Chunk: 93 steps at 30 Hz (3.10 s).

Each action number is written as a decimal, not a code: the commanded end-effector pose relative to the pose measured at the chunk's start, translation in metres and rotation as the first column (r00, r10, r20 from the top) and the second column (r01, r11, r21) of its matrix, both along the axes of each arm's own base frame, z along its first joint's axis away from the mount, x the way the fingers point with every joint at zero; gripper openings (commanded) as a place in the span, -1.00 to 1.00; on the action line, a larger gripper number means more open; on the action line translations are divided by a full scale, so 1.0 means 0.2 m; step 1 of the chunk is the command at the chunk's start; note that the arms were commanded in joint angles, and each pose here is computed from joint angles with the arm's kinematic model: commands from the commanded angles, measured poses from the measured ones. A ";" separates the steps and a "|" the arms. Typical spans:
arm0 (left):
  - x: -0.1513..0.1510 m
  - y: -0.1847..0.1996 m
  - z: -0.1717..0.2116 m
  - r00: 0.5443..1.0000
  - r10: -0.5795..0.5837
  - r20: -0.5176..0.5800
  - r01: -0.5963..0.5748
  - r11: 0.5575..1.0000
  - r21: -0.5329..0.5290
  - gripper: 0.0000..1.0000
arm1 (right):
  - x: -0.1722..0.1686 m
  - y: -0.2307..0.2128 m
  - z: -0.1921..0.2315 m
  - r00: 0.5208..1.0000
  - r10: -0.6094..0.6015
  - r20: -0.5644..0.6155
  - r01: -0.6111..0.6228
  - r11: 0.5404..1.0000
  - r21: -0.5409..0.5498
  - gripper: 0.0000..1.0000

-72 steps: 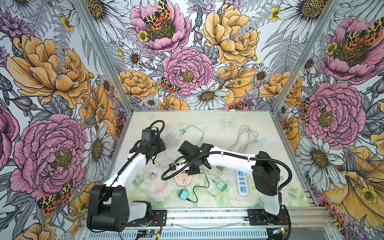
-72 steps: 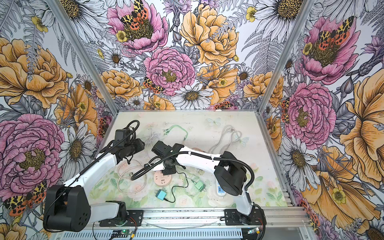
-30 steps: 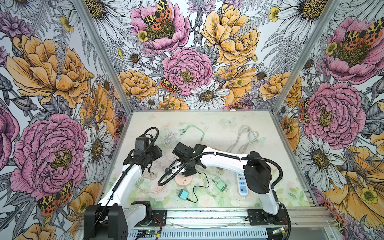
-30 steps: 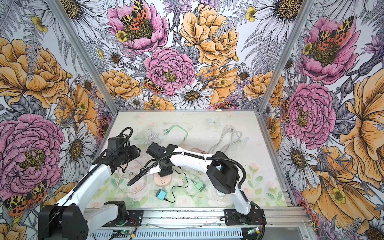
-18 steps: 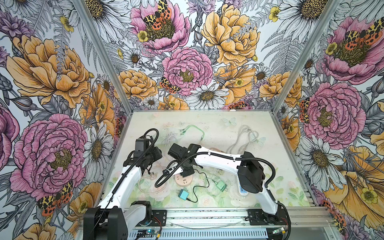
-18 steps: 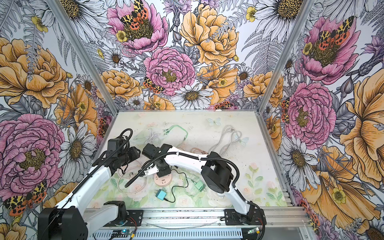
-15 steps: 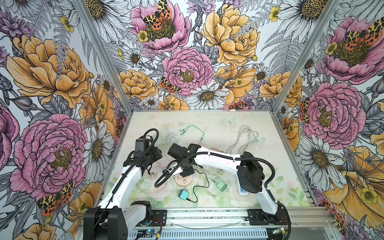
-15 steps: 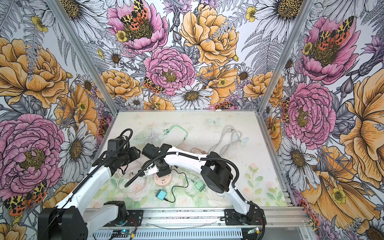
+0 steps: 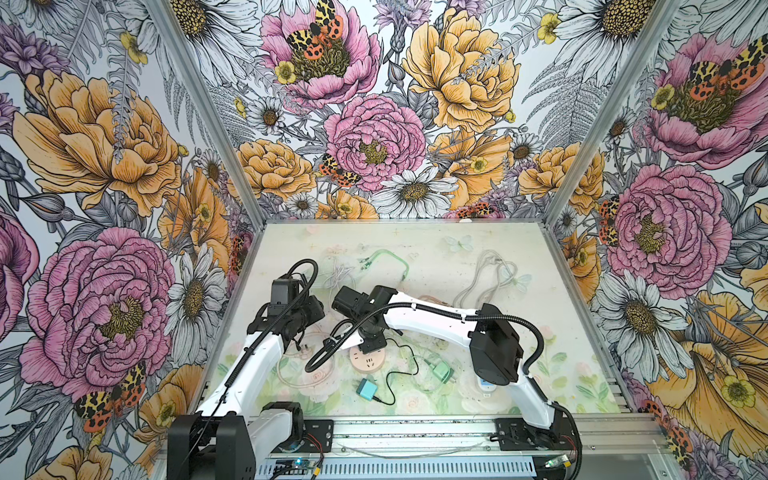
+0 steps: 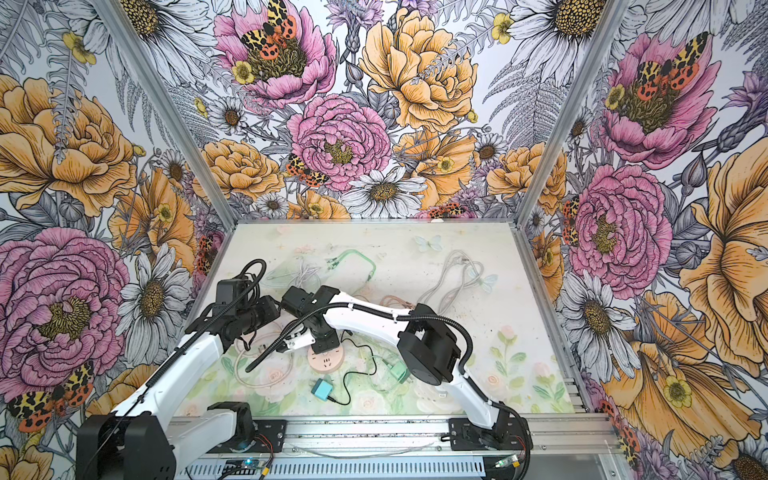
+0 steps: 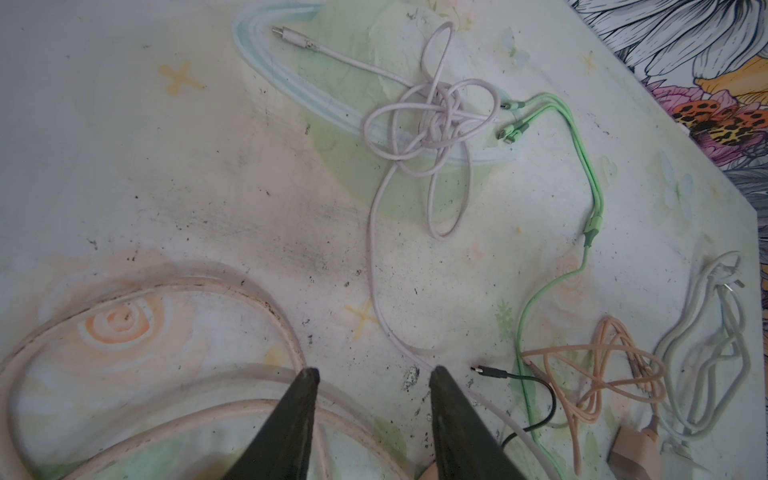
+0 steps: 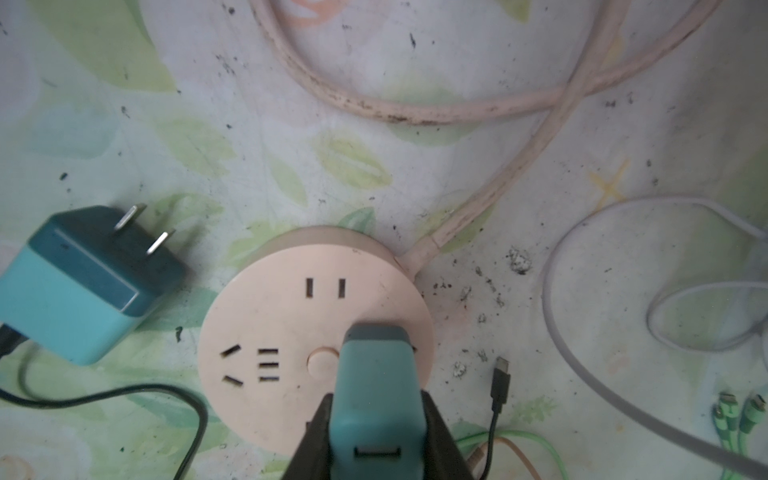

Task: Insert the plug
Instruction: 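Align the charger prongs above the socket slots and lower with the right gripper, then press the charger into the peach socket and open the right gripper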

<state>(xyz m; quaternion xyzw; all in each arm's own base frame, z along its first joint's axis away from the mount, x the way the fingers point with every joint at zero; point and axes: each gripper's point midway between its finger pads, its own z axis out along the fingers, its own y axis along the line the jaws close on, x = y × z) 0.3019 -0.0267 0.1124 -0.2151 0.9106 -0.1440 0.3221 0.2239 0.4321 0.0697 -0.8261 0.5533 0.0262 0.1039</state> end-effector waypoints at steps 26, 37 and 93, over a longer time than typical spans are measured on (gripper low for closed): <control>0.01 -0.01 0.01 1.000 -0.011 0.018 0.011 1.000 -0.008 -0.06 | -0.06 -0.25 -0.52 0.995 -0.035 -0.089 0.014 0.973 -0.228 -1.00; 0.01 -0.02 0.03 0.999 -0.020 0.028 0.020 1.000 -0.014 -0.06 | -0.02 -0.19 -0.40 0.997 -0.049 -0.067 0.037 0.985 -0.166 -0.48; -0.05 -0.07 0.08 0.997 -0.047 0.064 0.050 0.998 -0.048 -0.05 | -0.02 -0.33 0.01 0.978 -0.199 0.063 0.198 0.980 0.022 0.49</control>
